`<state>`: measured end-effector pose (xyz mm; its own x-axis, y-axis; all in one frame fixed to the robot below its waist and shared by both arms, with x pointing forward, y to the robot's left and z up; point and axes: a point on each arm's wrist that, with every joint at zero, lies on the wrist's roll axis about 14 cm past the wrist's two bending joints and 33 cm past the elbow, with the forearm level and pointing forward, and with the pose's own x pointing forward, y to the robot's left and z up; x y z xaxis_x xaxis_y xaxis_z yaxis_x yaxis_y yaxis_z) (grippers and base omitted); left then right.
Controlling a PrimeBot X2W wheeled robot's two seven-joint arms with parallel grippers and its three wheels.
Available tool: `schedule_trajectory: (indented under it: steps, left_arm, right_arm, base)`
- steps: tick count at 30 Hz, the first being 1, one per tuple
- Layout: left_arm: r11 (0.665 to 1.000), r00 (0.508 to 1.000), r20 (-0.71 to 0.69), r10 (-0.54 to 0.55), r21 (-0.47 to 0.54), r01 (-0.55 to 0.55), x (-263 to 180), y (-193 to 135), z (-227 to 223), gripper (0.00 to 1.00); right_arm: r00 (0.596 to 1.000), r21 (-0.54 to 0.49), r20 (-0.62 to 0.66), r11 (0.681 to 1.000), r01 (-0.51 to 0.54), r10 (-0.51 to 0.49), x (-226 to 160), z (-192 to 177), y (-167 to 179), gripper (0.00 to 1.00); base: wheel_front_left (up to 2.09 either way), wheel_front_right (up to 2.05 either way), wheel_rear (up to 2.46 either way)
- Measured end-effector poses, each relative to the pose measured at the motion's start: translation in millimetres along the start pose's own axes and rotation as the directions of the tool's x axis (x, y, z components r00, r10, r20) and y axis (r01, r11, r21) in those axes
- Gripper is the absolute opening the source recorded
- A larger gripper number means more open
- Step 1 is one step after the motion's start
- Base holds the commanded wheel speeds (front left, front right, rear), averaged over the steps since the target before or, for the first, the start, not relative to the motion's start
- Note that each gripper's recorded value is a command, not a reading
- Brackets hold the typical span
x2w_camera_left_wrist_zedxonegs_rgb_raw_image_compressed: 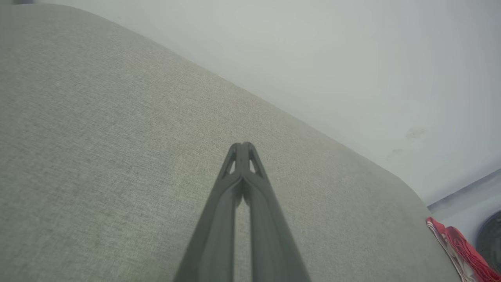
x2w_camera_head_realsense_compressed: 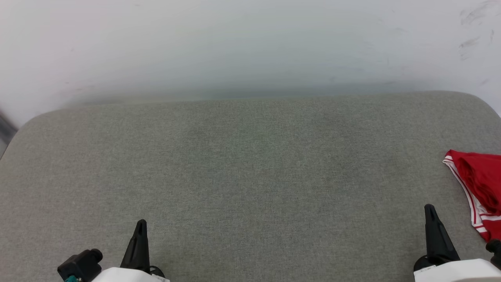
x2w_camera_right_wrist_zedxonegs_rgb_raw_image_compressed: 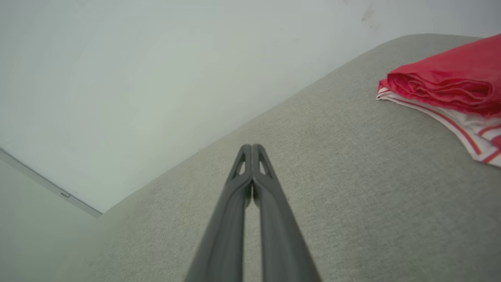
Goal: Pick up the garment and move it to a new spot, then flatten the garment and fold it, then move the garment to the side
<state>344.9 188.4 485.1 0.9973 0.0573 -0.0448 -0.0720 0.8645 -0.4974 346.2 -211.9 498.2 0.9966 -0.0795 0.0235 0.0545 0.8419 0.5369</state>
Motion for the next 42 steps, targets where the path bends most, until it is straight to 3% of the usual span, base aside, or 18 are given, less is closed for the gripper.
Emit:
schedule_trajectory:
  steps: [18, 42]
  left_arm:
    - [0.965, 1.0, -0.025, 0.006, -0.262, -0.013, 11, 3, 2, 0.0]
    - [0.849, 0.999, -0.041, -0.006, -0.528, -0.016, 23, 3, 5, 0.0]
  right_arm:
    - [0.999, 0.253, -0.027, 0.967, 0.025, -0.018, 10, -3, -1, 0.0]
    - [0.998, 0.507, -0.056, 0.861, 0.04, -0.014, 21, -6, 2, 0.0]
  base:
    - [0.0, 0.0, 0.0]
    - [0.0, 0.0, 0.0]
